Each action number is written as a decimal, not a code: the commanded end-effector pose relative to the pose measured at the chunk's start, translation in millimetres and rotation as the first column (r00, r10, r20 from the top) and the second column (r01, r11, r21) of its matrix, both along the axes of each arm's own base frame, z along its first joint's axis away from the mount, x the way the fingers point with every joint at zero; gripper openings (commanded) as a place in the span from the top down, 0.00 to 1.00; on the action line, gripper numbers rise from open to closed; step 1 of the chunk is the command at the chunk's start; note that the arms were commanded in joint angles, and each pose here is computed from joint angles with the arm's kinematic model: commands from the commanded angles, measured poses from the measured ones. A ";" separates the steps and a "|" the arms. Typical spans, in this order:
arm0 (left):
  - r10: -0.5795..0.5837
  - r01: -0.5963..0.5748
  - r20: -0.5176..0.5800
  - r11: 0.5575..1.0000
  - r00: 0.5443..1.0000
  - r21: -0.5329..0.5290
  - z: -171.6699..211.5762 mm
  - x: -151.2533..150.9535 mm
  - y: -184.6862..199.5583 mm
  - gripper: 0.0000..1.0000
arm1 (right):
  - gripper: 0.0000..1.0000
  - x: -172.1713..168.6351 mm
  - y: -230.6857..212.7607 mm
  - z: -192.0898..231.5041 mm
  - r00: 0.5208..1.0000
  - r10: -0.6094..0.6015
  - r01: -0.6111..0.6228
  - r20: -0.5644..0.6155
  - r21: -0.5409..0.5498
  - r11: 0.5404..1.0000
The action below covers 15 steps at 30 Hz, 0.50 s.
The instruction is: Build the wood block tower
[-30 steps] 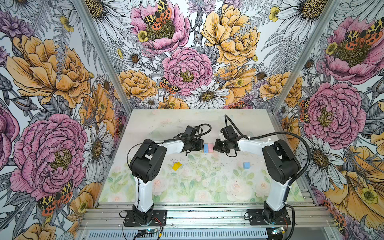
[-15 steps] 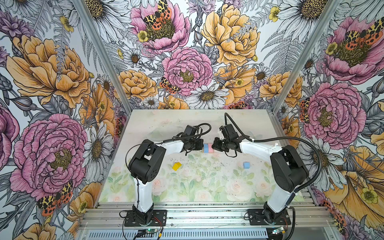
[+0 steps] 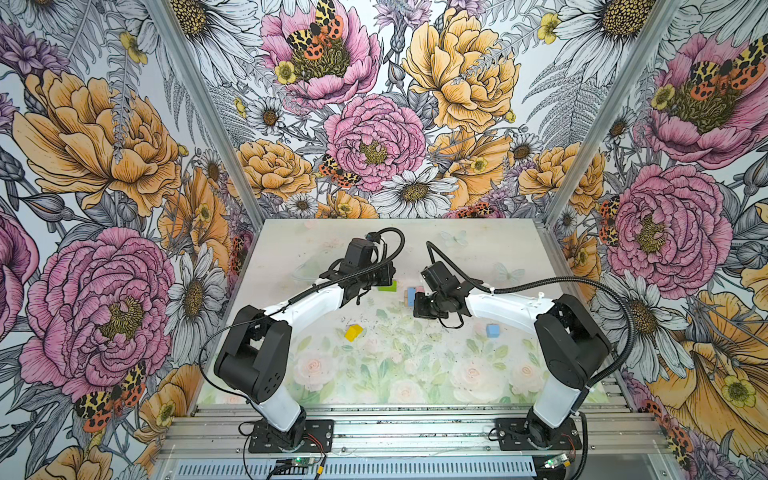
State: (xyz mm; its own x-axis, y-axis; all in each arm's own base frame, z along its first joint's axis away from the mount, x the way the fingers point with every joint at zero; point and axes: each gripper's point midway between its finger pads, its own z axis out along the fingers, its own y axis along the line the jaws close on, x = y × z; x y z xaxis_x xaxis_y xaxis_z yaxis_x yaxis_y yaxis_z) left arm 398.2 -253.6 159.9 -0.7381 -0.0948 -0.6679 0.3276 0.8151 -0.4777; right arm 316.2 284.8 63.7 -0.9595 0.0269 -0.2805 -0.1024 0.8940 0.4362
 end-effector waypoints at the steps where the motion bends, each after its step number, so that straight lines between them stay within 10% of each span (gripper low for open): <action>1: 0.022 -0.022 0.023 1.000 1.000 0.021 0.3 0.0 10.0 1.00 | 1.00 9.9 1.1 -1.1 0.999 -0.007 0.009 0.039 -0.054 0.998; 15: 0.034 -0.034 0.025 0.999 0.999 -0.001 -0.5 -1.2 14.8 1.00 | 1.00 18.8 7.5 -10.2 0.998 -0.003 0.009 0.058 -0.101 0.995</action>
